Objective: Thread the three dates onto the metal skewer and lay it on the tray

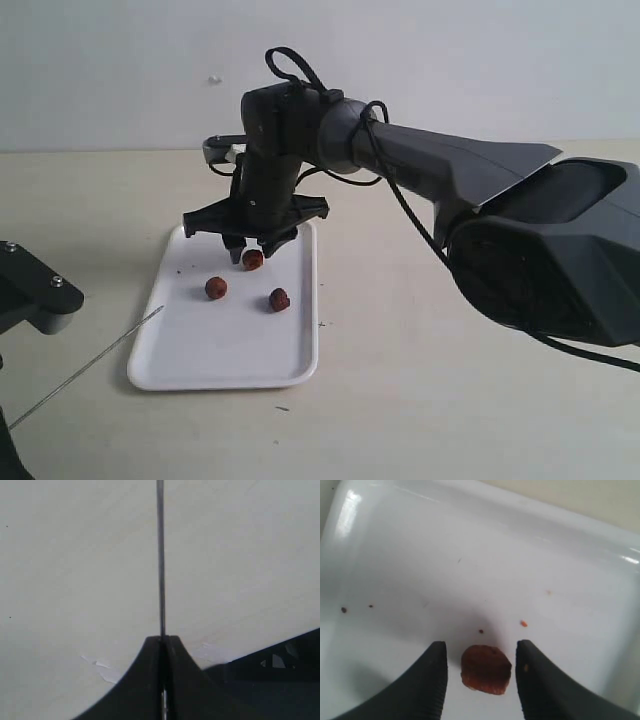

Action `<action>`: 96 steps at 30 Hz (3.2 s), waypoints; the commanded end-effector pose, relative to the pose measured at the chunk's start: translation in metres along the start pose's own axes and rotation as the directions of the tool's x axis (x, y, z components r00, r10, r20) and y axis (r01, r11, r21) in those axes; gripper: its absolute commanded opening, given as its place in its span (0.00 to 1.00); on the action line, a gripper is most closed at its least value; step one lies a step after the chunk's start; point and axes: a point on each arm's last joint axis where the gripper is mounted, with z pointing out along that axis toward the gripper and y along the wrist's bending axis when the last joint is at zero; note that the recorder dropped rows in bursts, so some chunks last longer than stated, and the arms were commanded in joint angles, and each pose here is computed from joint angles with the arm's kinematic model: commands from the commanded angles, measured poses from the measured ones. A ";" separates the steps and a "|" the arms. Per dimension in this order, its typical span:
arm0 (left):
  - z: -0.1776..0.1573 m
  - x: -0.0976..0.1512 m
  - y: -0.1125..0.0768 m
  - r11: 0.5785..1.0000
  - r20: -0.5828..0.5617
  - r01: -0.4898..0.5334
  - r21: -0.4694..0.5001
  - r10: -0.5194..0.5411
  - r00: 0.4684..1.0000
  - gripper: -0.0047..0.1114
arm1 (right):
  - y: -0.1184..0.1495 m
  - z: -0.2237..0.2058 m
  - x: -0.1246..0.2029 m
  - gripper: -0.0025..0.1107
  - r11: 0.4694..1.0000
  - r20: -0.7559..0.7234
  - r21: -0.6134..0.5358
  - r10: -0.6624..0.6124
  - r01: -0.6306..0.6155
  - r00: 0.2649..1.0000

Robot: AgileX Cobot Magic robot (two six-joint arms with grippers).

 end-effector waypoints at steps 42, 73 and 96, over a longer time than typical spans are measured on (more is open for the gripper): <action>0.000 0.002 0.000 1.000 0.002 0.014 0.003 -0.014 1.000 0.04 | -0.001 0.001 0.000 0.21 1.000 -0.008 0.013 -0.006 0.006 1.000; 0.004 -0.016 0.023 0.975 0.100 -0.059 -0.212 0.082 0.992 0.04 | 0.027 -0.119 -0.002 0.21 0.769 0.117 -0.157 -0.609 0.620 0.784; 0.042 -0.042 -0.003 0.938 0.495 0.238 0.254 -0.337 0.801 0.04 | 0.042 -0.137 -0.019 0.21 0.869 0.314 -0.291 -0.308 0.400 0.898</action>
